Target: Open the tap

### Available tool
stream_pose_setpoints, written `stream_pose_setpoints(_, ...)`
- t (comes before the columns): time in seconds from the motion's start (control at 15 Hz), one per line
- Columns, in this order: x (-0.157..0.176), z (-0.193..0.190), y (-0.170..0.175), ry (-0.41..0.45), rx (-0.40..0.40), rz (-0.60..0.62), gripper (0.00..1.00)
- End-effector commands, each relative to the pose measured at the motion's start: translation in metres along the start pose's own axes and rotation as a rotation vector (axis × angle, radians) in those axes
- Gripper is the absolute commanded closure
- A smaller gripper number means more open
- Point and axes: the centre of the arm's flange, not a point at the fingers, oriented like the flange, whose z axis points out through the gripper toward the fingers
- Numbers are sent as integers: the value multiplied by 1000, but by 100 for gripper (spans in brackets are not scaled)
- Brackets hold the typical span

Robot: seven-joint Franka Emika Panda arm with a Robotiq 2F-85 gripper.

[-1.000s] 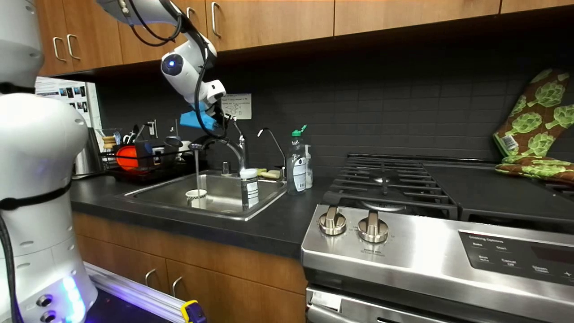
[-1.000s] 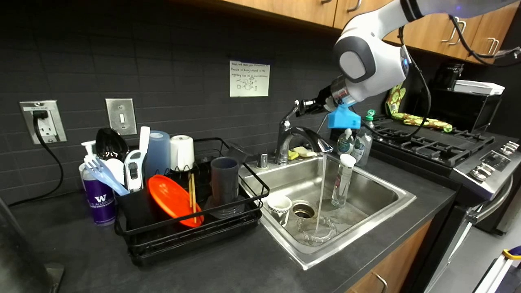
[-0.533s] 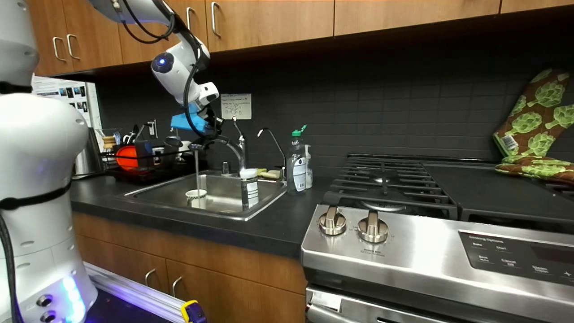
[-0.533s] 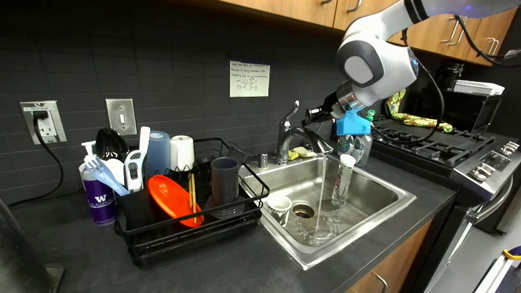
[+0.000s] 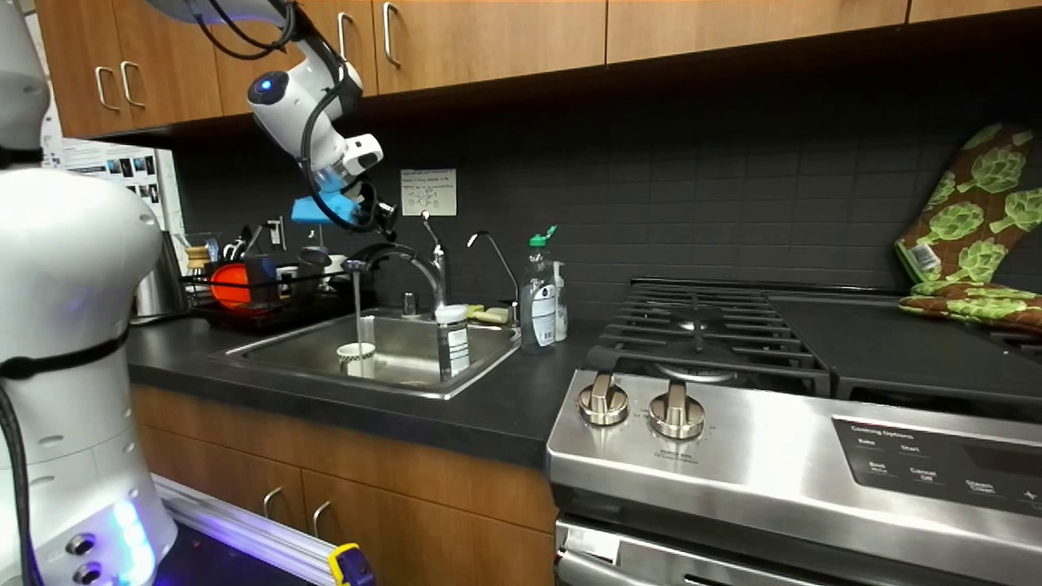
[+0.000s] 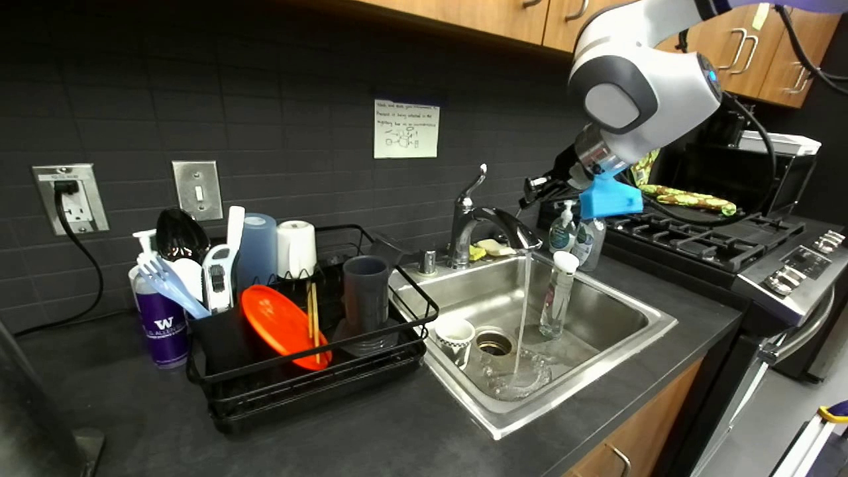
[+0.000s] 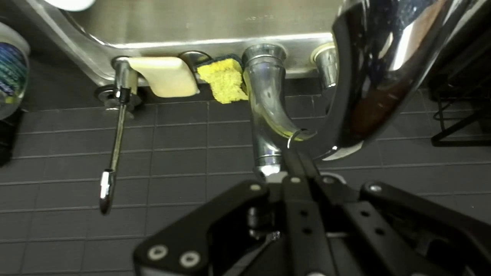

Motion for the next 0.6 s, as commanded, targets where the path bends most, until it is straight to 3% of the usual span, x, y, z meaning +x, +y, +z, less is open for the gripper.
stream_pose_setpoints(0.0, 2, -38, 8, -57, -49, -14, 100)
stream_pose_setpoints(0.53, -45, -49, 16, -162, -51, -53, 100)
